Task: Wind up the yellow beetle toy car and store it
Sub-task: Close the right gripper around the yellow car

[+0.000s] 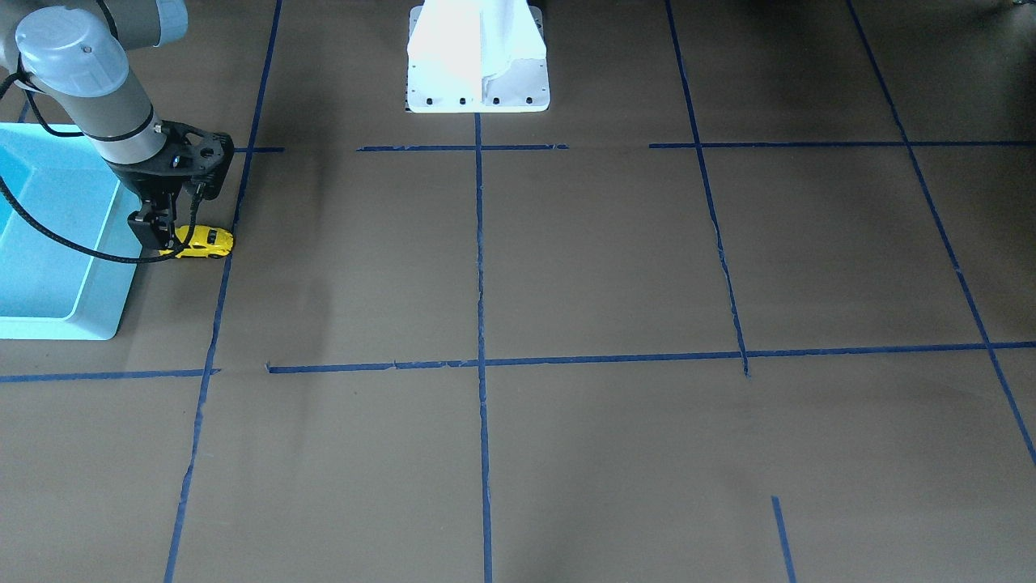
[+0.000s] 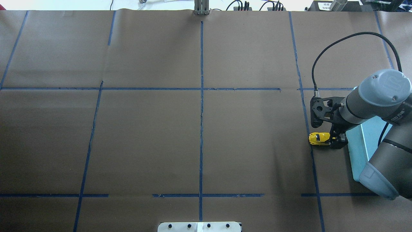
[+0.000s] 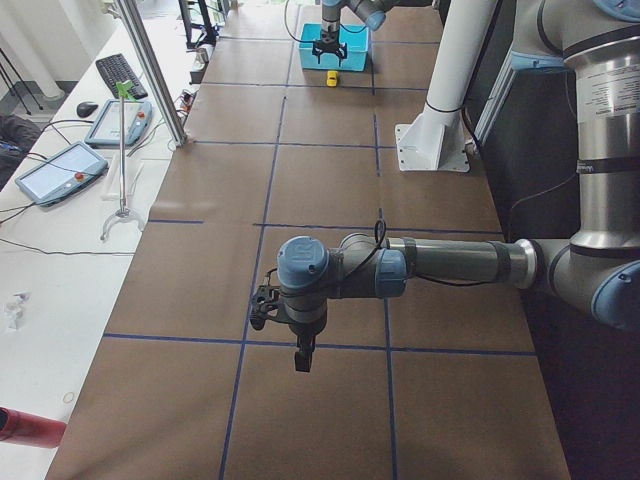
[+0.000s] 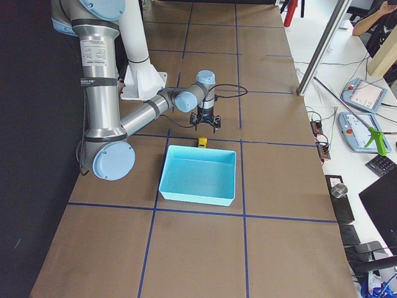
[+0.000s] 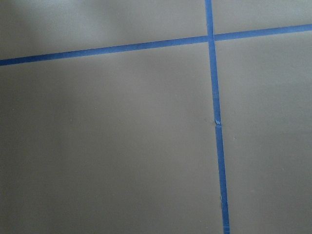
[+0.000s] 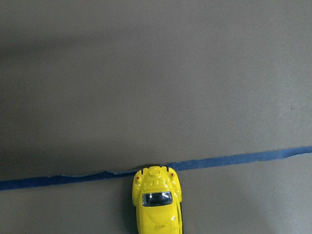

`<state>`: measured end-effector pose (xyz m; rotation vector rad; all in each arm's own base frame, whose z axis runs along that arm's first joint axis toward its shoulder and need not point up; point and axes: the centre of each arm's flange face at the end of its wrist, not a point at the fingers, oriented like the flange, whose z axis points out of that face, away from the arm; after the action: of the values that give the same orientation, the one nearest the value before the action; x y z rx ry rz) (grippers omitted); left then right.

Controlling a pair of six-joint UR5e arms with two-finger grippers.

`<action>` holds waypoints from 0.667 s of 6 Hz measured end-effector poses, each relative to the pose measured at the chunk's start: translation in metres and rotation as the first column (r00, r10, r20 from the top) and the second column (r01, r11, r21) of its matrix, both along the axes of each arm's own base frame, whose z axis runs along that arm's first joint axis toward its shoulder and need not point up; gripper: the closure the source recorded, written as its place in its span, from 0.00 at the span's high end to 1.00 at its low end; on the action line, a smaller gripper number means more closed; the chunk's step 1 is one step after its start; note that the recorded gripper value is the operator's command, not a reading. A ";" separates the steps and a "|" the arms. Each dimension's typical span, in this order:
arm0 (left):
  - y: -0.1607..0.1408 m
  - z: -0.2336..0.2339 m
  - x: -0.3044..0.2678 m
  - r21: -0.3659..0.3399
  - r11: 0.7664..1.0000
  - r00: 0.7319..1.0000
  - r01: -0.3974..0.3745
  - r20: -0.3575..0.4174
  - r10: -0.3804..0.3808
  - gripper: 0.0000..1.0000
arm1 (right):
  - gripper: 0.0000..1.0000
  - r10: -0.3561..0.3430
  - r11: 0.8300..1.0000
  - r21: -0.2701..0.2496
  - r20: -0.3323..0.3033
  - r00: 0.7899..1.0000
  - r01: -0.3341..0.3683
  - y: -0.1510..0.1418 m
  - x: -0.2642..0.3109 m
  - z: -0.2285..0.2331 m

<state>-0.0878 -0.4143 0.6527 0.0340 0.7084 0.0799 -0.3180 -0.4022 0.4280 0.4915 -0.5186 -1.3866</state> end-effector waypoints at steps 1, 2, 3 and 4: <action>0.000 0.001 0.000 -0.002 1.000 1.000 0.000 0.000 0.000 1.00 | 1.00 -0.015 1.000 -0.006 -0.011 1.000 0.015 0.001 -0.010 0.006; 0.000 0.001 0.000 -0.003 1.000 1.000 0.000 0.000 0.000 1.00 | 1.00 -0.028 0.999 -0.017 -0.025 0.999 0.028 0.000 -0.022 0.014; 0.000 0.001 0.000 -0.002 1.000 1.000 0.000 0.000 0.000 1.00 | 1.00 -0.039 0.999 -0.023 -0.034 0.999 0.038 0.001 -0.032 0.019; 0.000 0.002 0.000 -0.003 1.000 1.000 0.000 0.000 0.000 1.00 | 1.00 -0.047 0.999 -0.023 -0.044 0.998 0.046 0.003 -0.038 0.022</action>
<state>-0.0878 -0.4144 0.6543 0.0311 0.7081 0.0789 -0.3556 -0.3989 0.4503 0.4320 -0.5111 -1.4315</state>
